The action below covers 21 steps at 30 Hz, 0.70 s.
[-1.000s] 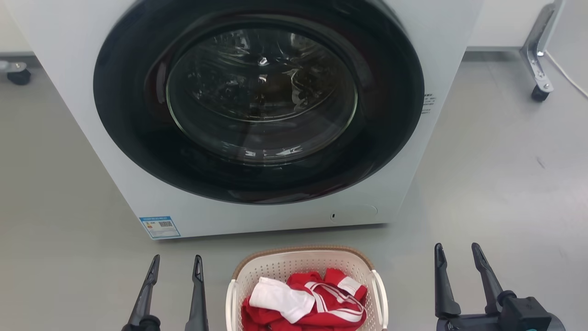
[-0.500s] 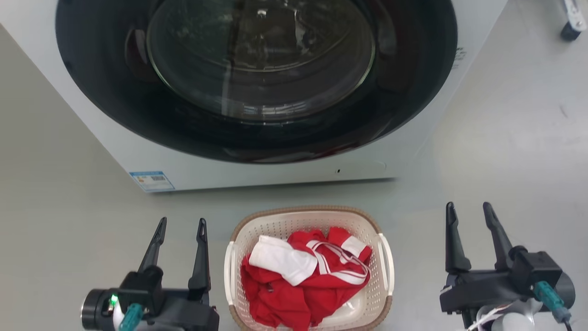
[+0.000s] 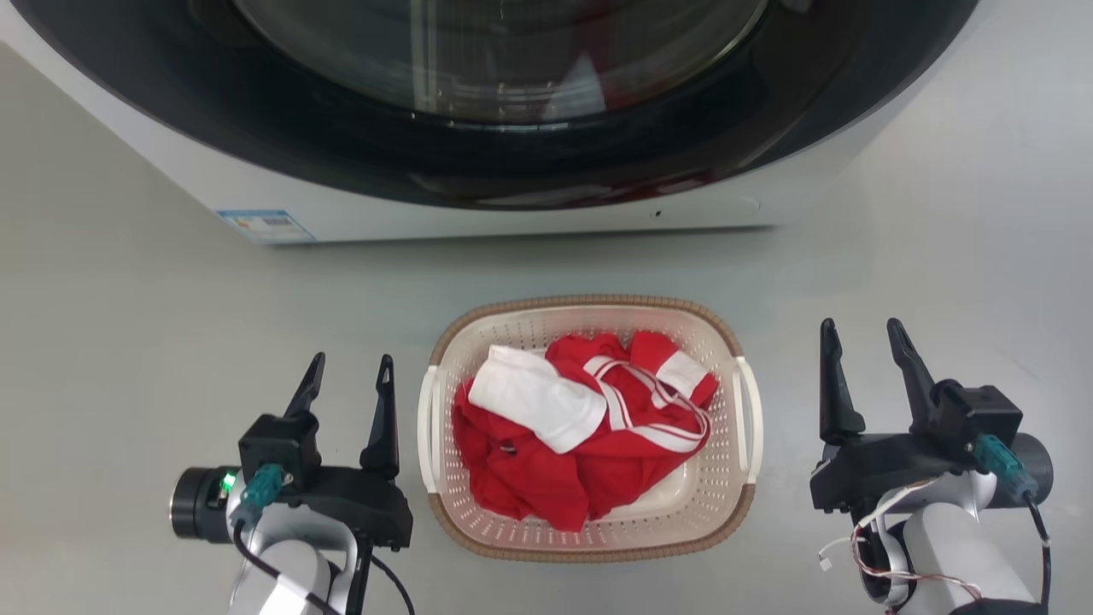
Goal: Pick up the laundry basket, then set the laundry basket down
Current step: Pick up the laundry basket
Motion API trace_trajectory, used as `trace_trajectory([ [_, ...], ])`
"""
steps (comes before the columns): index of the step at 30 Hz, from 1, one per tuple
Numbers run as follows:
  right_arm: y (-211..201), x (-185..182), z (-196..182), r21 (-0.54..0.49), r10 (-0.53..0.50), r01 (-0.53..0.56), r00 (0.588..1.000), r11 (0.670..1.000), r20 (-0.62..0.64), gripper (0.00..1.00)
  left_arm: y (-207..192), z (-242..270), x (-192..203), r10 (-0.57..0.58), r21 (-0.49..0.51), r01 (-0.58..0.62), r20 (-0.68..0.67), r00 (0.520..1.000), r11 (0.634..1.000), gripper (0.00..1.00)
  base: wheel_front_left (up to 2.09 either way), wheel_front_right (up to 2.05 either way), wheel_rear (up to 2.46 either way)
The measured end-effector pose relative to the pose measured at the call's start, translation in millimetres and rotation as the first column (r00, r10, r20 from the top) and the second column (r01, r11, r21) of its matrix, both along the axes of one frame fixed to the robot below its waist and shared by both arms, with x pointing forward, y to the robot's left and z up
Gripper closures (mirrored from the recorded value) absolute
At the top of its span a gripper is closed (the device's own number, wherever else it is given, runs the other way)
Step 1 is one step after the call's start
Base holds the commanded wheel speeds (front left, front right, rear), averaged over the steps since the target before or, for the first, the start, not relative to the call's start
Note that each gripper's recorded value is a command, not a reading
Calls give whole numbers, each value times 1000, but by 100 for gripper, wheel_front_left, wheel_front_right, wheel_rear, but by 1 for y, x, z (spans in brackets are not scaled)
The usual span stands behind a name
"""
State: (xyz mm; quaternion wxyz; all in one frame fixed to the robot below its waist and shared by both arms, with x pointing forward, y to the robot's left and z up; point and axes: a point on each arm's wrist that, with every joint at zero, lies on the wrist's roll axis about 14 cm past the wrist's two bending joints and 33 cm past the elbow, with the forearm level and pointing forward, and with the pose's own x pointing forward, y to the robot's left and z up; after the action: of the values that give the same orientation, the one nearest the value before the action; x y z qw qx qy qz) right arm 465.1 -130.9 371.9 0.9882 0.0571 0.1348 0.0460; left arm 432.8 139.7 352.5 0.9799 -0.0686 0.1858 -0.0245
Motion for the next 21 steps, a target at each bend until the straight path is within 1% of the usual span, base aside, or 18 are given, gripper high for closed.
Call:
trace_trajectory([
  [11, 6, 14, -78, -6, 15, -16, 983, 1000, -181, 0, 1, -70, 12, -1, -22, -3, -191, 982, 1000, 0, 0, 0, 0],
  [15, 7, 12, -109, -9, 17, -20, 966, 1000, -259, 0, 1, -97, 8, -3, -36, -7, -264, 965, 999, 0, 0, 0, 0],
  [18, 8, 3, -132, -8, 26, -30, 947, 1000, -322, 0, -3, -116, -2, -12, -44, -2, -318, 948, 999, 0, 0, 0, 0],
  [21, 11, -2, -148, -6, 33, -38, 932, 999, -361, 0, -6, -128, -10, -15, -60, -7, -357, 934, 998, 0, 0, 0, 0],
])
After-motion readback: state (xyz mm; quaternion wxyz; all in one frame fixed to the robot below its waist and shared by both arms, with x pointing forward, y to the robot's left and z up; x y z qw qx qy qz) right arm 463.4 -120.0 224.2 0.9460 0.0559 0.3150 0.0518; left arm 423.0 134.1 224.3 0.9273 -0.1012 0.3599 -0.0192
